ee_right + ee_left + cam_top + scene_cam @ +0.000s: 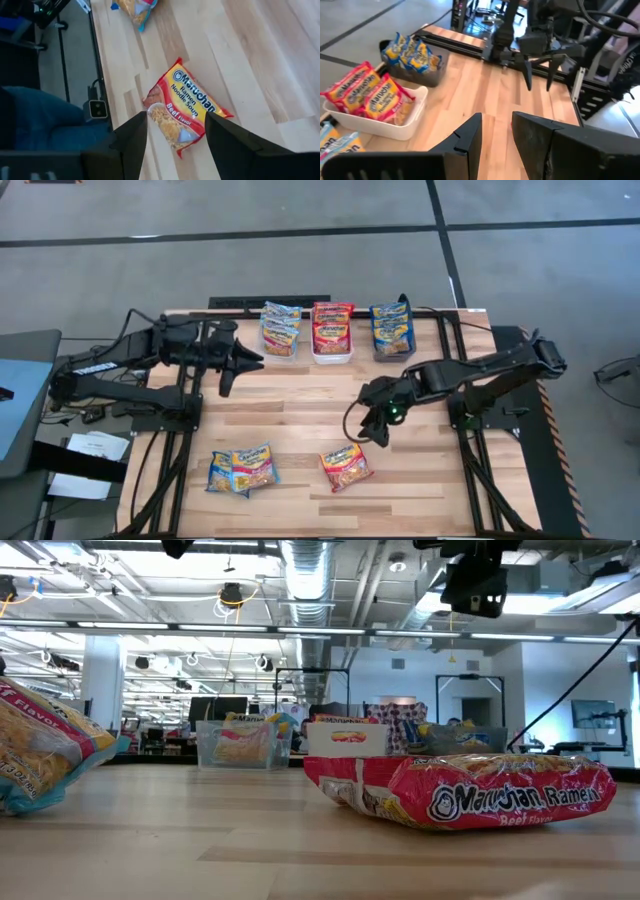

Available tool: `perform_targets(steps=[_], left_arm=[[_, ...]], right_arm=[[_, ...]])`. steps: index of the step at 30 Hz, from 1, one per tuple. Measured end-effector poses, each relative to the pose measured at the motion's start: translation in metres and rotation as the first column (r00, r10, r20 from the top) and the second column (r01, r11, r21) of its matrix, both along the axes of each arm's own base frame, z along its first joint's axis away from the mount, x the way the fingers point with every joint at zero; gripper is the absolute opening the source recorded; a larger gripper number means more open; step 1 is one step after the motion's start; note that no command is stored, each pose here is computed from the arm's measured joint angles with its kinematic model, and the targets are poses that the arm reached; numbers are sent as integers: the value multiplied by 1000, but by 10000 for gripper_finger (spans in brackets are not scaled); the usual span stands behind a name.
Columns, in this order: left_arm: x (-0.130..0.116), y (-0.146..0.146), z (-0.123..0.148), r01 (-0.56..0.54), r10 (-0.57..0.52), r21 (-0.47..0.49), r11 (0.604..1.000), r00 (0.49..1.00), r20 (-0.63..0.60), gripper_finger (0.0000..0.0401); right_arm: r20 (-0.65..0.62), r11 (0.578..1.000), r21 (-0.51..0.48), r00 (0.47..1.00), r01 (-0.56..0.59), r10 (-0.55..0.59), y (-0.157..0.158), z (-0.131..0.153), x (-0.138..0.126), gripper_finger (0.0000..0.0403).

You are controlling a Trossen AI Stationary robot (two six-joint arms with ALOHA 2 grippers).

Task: Sort Maruchan noodles
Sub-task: Put the orange bag into the white bin

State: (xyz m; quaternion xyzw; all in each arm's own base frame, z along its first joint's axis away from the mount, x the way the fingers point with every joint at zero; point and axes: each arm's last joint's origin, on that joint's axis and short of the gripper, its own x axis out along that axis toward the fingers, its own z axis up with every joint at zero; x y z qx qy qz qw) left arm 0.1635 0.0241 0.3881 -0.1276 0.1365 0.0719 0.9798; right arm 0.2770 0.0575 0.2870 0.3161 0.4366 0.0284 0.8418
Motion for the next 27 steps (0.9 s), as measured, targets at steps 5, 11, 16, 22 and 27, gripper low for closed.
perform_targets(steps=[5,11,16,22,27], left_arm=[[1,-10,0,53,-53,-29,998,999,3,95],[2,-25,-1,123,-123,-89,988,992,0,95],[3,-36,-3,147,-150,-113,983,989,-13,95],[8,-43,-6,133,-138,-101,986,990,-40,96],[12,-48,-9,139,-147,-127,982,988,-51,96]], right_arm=[[-7,996,-46,997,-80,80,11,-9,5,223],[33,969,-130,976,-208,214,28,-36,31,223],[7,948,-169,961,-271,276,38,-68,50,223],[-89,947,-163,960,-276,265,39,-102,61,223],[-104,942,-188,960,-277,261,40,-117,67,223]])
